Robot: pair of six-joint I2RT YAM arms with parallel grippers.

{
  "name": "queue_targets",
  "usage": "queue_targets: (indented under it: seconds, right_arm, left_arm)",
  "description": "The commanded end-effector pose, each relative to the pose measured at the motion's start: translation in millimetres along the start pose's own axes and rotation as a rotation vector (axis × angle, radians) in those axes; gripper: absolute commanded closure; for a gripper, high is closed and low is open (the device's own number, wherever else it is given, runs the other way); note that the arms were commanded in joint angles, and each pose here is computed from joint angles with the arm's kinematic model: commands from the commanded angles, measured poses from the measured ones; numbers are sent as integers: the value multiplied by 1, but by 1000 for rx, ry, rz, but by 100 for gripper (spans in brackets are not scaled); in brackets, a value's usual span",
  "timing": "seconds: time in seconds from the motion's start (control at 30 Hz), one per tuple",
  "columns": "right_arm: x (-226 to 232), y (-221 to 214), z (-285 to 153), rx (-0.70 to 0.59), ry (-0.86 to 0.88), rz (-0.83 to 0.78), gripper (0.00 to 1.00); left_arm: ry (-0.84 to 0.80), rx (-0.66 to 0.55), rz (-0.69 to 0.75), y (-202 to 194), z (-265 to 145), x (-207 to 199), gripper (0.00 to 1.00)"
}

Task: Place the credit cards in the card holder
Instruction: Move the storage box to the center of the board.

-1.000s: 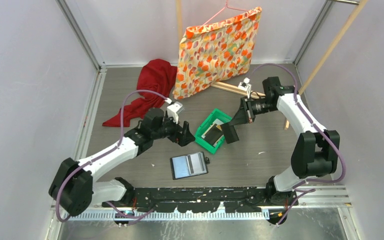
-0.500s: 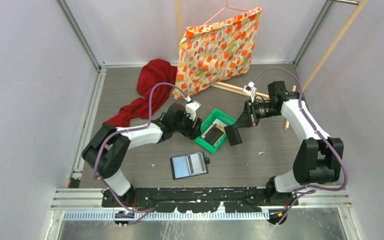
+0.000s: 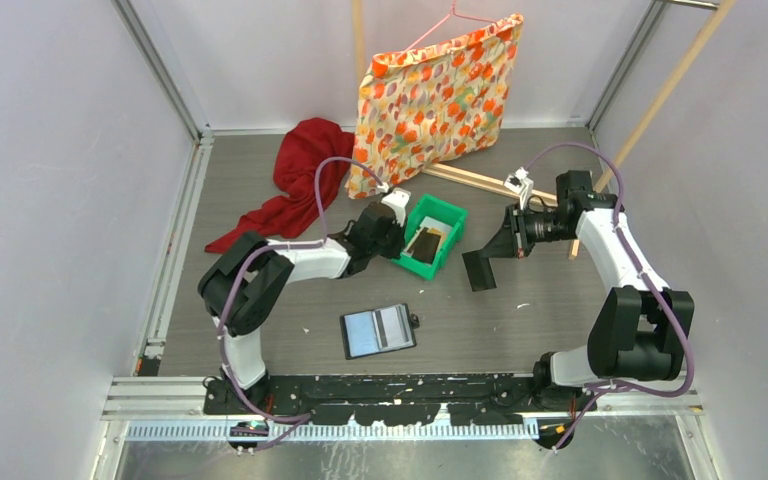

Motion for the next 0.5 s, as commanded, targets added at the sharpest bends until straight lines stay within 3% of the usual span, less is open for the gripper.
queue_targets:
  seconds: [0.0, 0.17, 0.23, 0.3, 0.47]
  right_arm:
    - [0, 0, -3, -28, -13, -60, 99]
    - [-1, -3, -5, -68, 1, -40, 99]
    - [-4, -3, -2, -86, 4, -19, 99]
    - [-6, -2, 1, -97, 20, 16, 99]
    - [-1, 4, 9, -138, 116, 91, 99]
  left_arm:
    - [204, -155, -142, 35, 22, 7, 91]
    - [285, -180, -166, 47, 42, 1, 90]
    - [286, -185, -180, 50, 46, -1, 77]
    - [281, -195, -190, 55, 43, -2, 56]
    - [262, -227, -173, 66, 1, -6, 33]
Point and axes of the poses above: each gripper's point midway between its finger pads, its own z axis out along the fingers, its own x axis along the line the jaws close on, y = z × x, the point moved 10 cm from there along -z, back along the fingers, and after that the axes turned 7 degrees about z, right-handed, at the moved point
